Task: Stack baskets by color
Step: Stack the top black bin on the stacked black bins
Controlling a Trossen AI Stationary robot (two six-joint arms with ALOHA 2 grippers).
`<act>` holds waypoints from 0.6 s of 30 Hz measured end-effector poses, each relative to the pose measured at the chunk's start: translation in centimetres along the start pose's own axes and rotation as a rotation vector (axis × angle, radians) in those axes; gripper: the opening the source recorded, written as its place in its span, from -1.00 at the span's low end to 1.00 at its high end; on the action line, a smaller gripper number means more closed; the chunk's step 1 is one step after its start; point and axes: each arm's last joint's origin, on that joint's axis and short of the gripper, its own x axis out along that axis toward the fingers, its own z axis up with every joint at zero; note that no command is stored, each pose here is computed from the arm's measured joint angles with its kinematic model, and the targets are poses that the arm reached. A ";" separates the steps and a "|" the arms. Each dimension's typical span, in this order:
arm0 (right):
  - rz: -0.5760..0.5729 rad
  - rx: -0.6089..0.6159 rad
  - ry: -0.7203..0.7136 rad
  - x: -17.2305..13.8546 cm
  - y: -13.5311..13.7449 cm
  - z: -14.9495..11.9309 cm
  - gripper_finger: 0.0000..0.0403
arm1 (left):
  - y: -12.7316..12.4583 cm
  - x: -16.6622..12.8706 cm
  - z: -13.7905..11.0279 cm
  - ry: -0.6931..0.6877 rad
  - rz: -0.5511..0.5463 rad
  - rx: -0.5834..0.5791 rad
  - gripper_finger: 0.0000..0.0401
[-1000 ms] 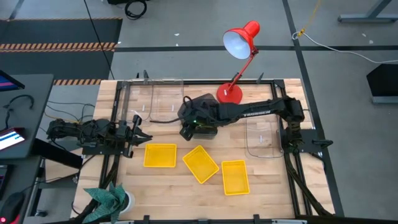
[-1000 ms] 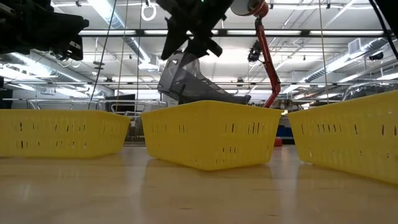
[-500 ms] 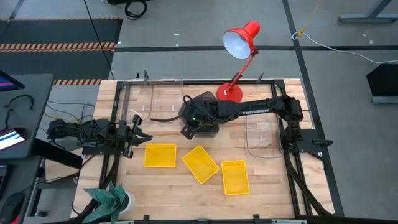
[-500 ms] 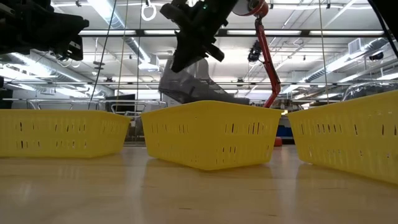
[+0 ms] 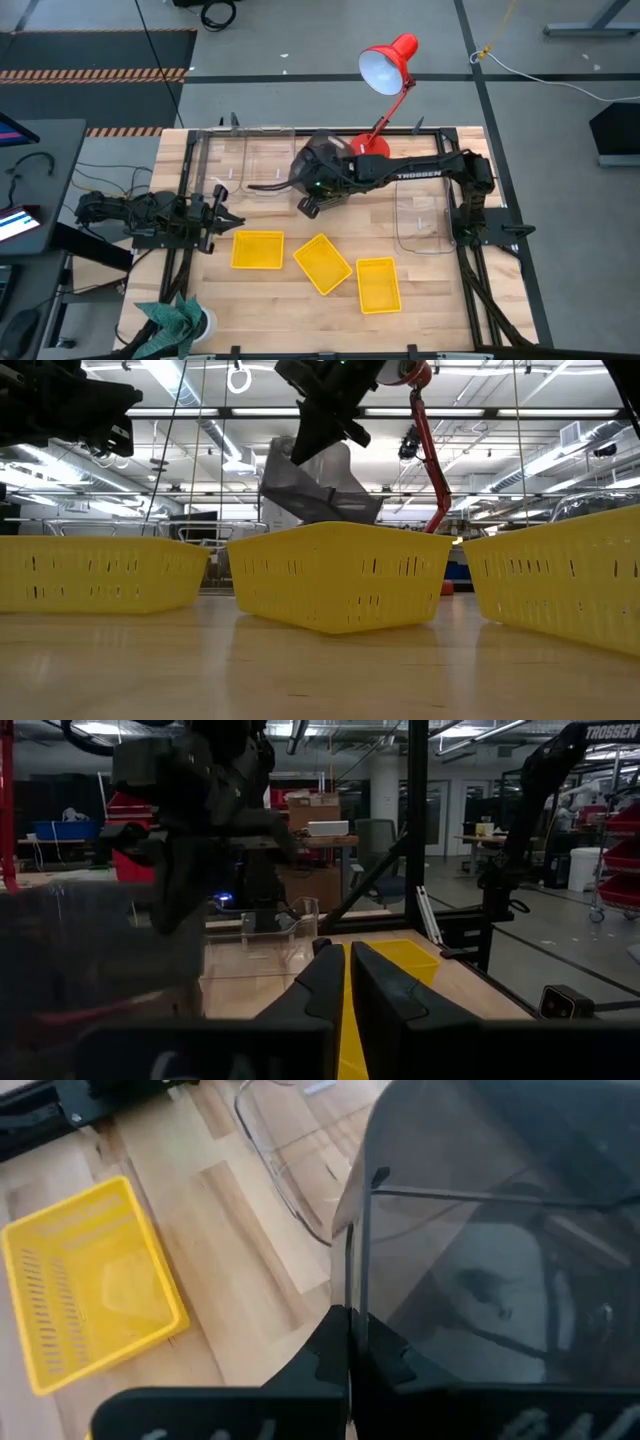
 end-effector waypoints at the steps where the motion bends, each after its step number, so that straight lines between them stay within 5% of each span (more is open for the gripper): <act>1: 0.002 0.002 -0.007 -0.3 -0.1 0.1 -0.99 | 0.0 0.0 0.0 0.001 0.000 0.000 -0.84; 18: 0.083 -0.130 -0.062 -4.9 -0.8 1.1 -1.00 | 0.0 0.0 0.0 0.003 0.000 0.000 -0.84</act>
